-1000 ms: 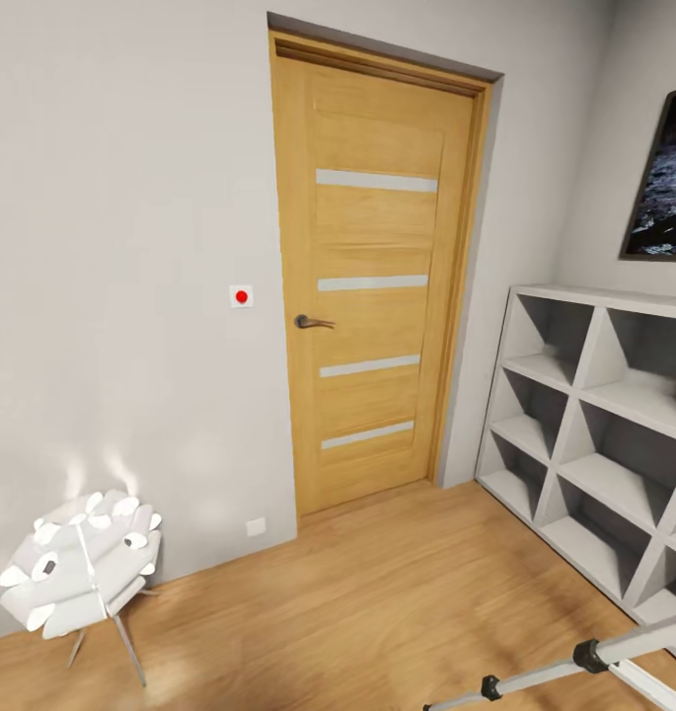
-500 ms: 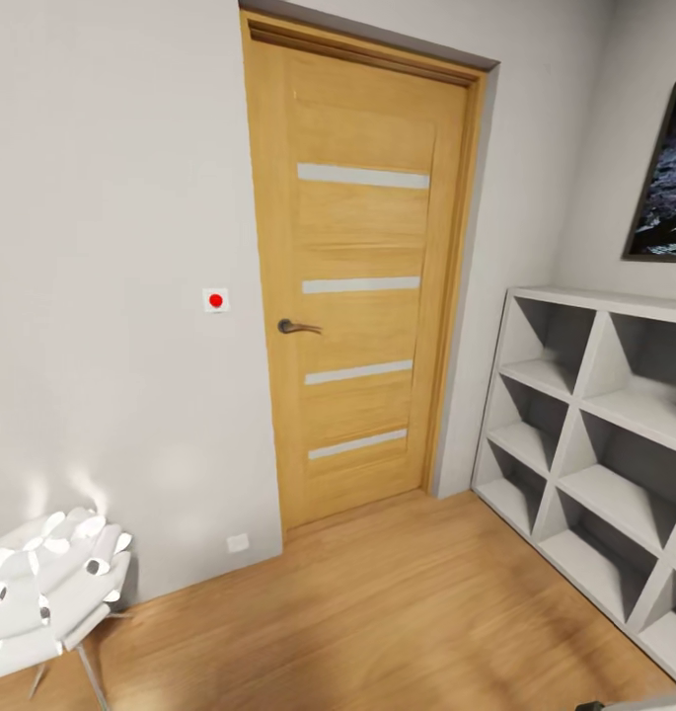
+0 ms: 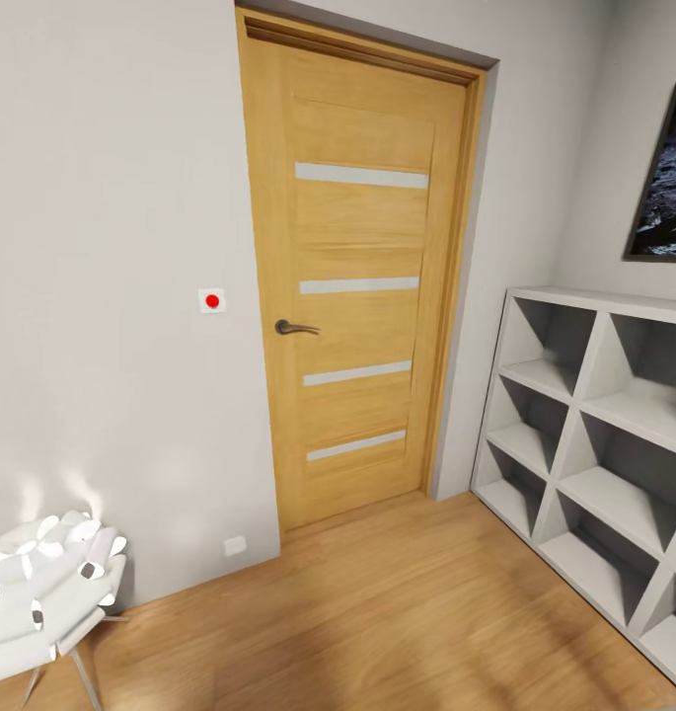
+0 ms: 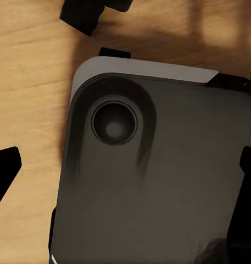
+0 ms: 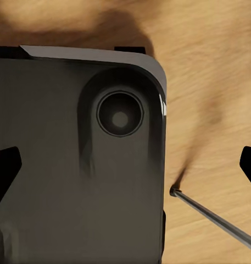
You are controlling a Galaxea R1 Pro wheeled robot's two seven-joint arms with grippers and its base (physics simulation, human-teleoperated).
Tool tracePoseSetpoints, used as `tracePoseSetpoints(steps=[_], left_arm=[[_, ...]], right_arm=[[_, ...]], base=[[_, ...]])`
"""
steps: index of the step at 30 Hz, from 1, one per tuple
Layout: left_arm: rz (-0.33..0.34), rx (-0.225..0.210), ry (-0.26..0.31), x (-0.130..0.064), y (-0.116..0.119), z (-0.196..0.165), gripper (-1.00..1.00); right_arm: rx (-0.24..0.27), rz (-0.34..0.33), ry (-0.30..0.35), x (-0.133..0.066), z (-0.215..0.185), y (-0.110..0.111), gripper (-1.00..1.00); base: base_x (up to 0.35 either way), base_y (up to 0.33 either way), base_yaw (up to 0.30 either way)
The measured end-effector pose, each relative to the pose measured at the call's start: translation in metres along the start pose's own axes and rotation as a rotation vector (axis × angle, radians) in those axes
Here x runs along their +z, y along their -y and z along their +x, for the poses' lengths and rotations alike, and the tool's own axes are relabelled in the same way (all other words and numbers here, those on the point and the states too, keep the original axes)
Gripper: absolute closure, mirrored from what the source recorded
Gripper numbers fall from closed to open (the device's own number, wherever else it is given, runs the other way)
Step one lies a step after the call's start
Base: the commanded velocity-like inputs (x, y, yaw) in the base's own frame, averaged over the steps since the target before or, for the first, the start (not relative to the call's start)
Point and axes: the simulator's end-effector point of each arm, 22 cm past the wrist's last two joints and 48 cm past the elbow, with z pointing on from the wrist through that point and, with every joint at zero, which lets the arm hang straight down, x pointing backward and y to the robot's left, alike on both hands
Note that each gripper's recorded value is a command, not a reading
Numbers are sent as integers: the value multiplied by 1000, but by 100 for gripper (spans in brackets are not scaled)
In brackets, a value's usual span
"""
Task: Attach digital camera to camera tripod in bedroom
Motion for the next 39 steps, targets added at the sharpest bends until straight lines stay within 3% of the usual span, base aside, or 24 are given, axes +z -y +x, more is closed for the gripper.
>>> tracePoseSetpoints(steps=[29, 39], left_arm=[[3, -9, 2, 0, 2, -1, -100], [3, -9, 1, 0, 2, 0, -100]], right_arm=[[-7, 5, 0, 0, 1, 4, -100], [-7, 5, 0, 0, 1, 5, -100]], base=[[0, -1, 0], [0, -154, 0]])
